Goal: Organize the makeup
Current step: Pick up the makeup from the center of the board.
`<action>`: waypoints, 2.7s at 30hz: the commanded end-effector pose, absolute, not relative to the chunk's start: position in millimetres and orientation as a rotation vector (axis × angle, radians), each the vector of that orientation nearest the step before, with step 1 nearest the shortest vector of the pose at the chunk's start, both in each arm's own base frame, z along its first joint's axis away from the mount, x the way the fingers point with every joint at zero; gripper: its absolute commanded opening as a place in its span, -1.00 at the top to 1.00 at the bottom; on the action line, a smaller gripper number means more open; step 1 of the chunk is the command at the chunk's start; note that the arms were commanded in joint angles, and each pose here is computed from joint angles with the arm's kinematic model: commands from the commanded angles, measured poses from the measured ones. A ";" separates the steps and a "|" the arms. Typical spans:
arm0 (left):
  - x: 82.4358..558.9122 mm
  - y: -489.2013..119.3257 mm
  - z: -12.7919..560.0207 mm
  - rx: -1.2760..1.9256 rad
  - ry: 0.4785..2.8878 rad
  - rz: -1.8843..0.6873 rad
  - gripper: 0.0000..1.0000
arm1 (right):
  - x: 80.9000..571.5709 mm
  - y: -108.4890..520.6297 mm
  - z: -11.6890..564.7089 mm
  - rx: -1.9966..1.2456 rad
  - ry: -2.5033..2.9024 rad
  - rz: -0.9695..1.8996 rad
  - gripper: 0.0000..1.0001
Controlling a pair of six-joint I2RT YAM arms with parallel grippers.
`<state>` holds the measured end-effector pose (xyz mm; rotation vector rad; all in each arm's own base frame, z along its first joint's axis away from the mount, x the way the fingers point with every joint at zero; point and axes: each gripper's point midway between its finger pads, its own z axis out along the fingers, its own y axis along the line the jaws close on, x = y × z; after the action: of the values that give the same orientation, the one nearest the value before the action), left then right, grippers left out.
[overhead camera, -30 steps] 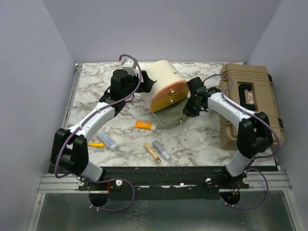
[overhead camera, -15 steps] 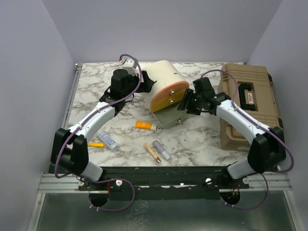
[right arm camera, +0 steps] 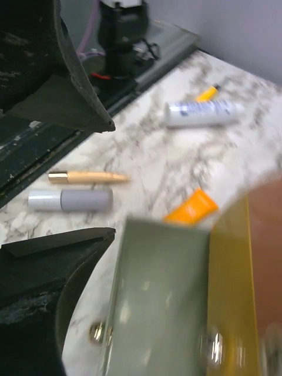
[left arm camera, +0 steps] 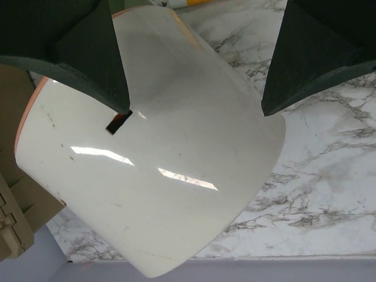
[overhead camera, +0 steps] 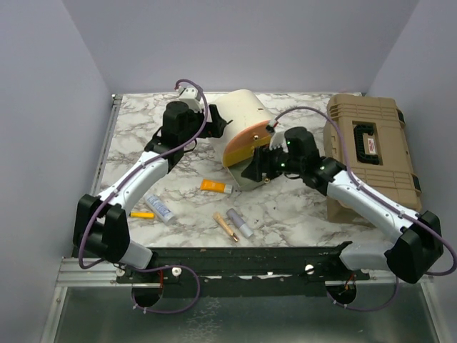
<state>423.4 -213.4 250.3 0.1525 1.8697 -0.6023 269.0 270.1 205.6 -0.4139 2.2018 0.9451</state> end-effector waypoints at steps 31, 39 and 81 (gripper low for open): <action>206.4 -52.2 132.0 -0.932 2.293 -0.194 -0.74 | 258.6 346.8 239.1 -0.610 1.919 0.837 -0.49; 189.3 -41.5 87.1 -1.002 2.370 -0.063 -0.68 | 259.0 343.8 228.6 -0.575 1.971 0.823 -0.49; 241.9 -79.1 122.9 -0.790 2.154 -0.420 0.64 | 245.6 313.5 229.8 -0.331 2.050 0.844 -0.72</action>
<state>204.4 -50.9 58.5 -1.0081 2.3001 -0.1692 250.1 315.4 223.1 -0.3871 2.0639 0.8021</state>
